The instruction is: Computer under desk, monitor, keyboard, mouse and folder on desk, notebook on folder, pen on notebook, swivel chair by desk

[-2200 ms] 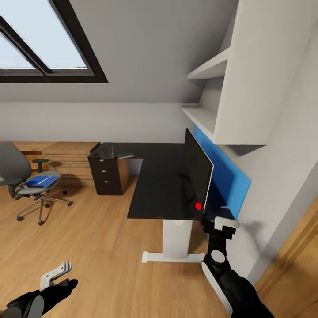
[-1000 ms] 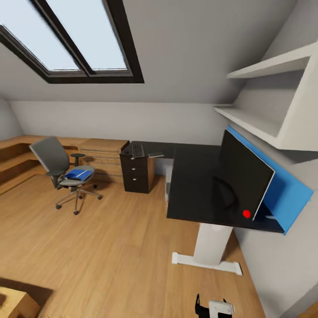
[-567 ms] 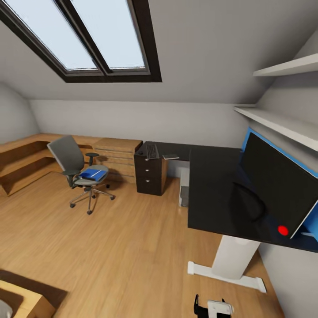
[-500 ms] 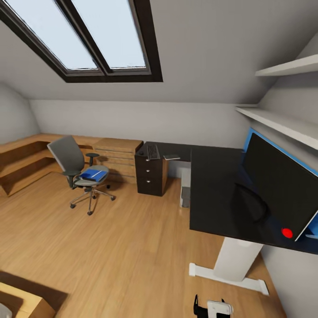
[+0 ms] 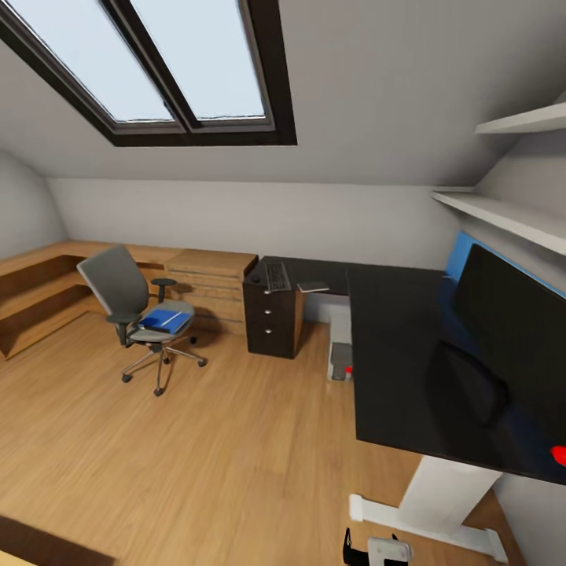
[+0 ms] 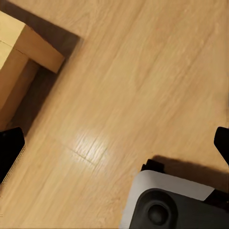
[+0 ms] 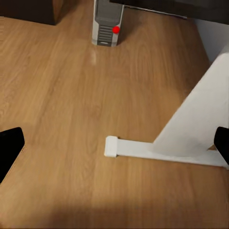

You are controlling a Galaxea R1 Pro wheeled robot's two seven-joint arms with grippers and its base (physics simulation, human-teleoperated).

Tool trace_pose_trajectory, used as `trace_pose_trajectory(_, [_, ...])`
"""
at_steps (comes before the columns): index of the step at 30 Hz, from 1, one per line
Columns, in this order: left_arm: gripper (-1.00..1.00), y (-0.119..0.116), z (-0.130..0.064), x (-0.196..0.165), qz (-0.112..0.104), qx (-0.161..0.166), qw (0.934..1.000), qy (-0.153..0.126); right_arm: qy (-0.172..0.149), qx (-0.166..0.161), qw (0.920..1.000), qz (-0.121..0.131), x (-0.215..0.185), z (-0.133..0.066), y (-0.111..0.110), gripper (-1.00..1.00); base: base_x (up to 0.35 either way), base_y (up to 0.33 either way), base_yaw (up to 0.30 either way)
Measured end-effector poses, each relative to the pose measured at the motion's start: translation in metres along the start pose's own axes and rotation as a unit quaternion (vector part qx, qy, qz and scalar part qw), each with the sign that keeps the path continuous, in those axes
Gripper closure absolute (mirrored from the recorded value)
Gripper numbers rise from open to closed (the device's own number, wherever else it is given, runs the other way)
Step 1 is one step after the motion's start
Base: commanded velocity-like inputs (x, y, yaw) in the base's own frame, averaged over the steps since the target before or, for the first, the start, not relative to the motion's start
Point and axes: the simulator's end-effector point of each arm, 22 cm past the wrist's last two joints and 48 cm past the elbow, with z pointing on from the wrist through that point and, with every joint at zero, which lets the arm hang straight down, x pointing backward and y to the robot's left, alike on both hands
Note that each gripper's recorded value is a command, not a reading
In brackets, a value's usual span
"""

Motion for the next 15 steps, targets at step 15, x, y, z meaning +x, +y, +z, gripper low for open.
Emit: trace_pose_trajectory(15, [-1.0, -0.001, 0.0, -0.001, 0.0, 0.001, 1.0, -0.001, 0.001, -0.044, 0.999, -0.001, 0.001, -0.001, 0.019, -1.0, 0.3, 0.226, -0.135])
